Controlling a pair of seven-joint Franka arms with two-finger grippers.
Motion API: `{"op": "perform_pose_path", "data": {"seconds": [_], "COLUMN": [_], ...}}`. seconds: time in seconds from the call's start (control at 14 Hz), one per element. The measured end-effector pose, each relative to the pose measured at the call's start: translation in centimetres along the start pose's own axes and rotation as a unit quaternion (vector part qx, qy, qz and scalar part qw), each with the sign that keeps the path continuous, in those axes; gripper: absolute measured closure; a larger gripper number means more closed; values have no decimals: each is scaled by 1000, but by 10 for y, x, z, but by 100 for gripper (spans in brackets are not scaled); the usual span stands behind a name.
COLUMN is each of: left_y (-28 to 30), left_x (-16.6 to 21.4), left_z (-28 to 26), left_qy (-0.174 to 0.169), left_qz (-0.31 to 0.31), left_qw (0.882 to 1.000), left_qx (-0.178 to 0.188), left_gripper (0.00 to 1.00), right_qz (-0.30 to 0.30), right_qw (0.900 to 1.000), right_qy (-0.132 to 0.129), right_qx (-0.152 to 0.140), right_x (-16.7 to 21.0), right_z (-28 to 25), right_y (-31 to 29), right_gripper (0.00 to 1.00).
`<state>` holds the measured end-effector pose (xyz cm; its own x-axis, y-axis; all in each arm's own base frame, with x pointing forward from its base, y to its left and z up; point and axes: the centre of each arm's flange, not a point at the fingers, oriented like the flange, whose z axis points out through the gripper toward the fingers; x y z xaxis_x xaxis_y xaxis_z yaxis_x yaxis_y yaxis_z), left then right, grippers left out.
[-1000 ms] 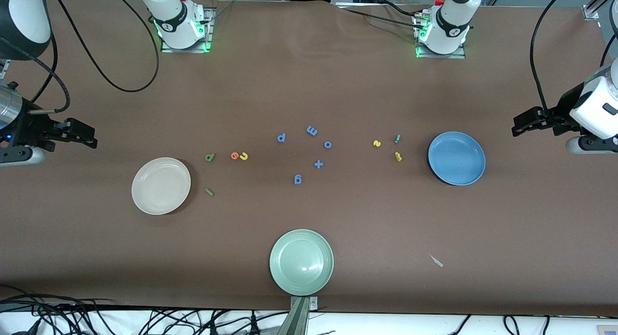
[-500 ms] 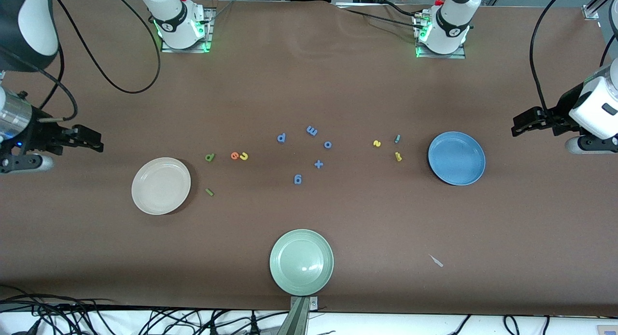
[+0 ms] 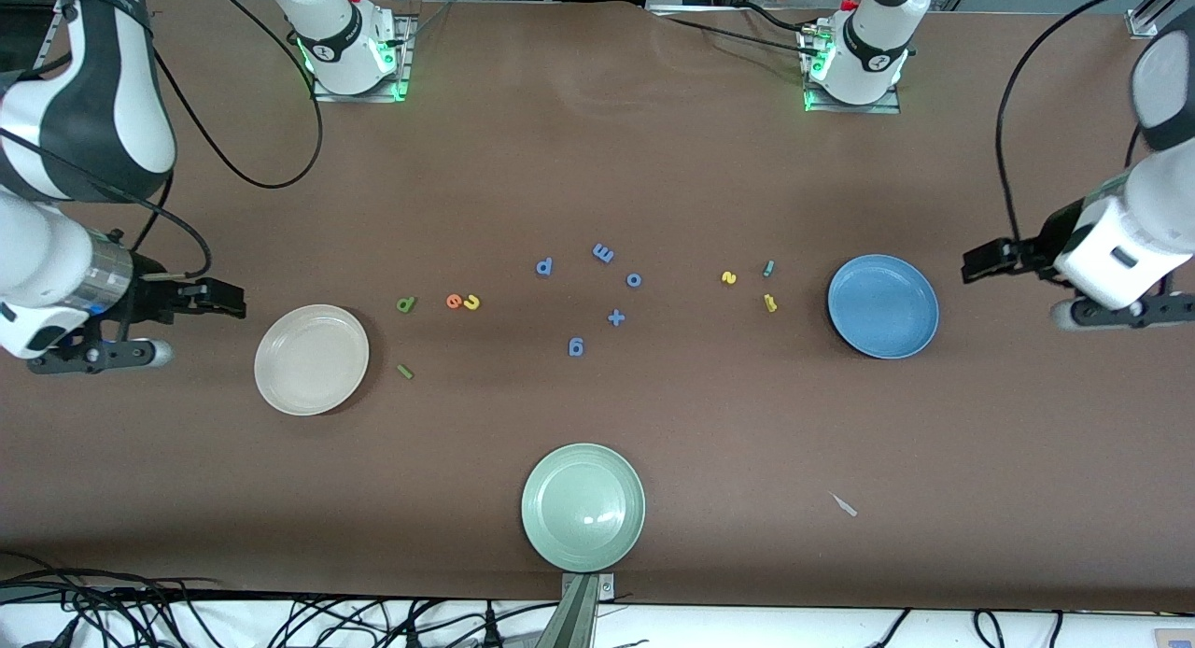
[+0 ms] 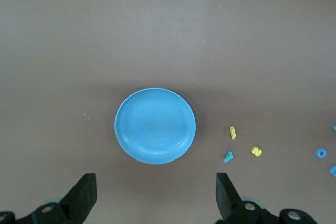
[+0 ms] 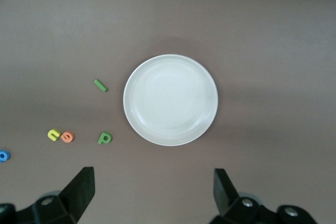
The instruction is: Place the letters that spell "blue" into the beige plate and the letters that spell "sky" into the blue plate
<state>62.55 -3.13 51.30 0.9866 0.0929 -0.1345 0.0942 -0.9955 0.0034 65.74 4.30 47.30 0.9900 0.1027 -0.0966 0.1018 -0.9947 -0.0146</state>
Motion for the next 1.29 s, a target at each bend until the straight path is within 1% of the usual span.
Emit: {"op": "perform_pose_path", "data": {"seconds": [0.14,0.21,0.36,0.5,0.64,0.79,0.93,1.07,1.14,1.29], "left_y": [14,24,41,52,64,79,94,108,116,126], "left_x": [18,26,37,42,39,29,18,9,3,-11], "left_z": [35,50,78,103,140,176,205,222,230,251], "left_qy": [-10,-11,-14,-8,-1,4,9,16,13,9], "left_qz": [-13,-25,-36,-44,-62,-92,-120,-150,-162,-171], "left_qw": [1000,1000,999,999,998,996,992,988,986,985], "left_qx": [-2,-9,-12,-13,-15,-19,-25,-32,-33,-30], "left_gripper": [0,0,0,0,0,1,6,8,8,13], "right_qz": [3,14,55,91,127,153,170,174,178,186], "right_qw": [1000,1000,998,996,992,988,985,984,984,982], "right_qy": [-3,-1,6,3,0,7,13,11,8,13], "right_qx": [3,7,17,20,21,24,24,22,21,22], "right_x": [0,1,2,-1,-4,-8,-19,-31,-35,-41], "right_z": [9,17,47,81,118,163,205,225,230,241], "right_y": [-18,-28,-55,-79,-88,-101,-126,-146,-149,-145], "right_gripper": [0,0,0,0,0,0,0,0,0,0]}}
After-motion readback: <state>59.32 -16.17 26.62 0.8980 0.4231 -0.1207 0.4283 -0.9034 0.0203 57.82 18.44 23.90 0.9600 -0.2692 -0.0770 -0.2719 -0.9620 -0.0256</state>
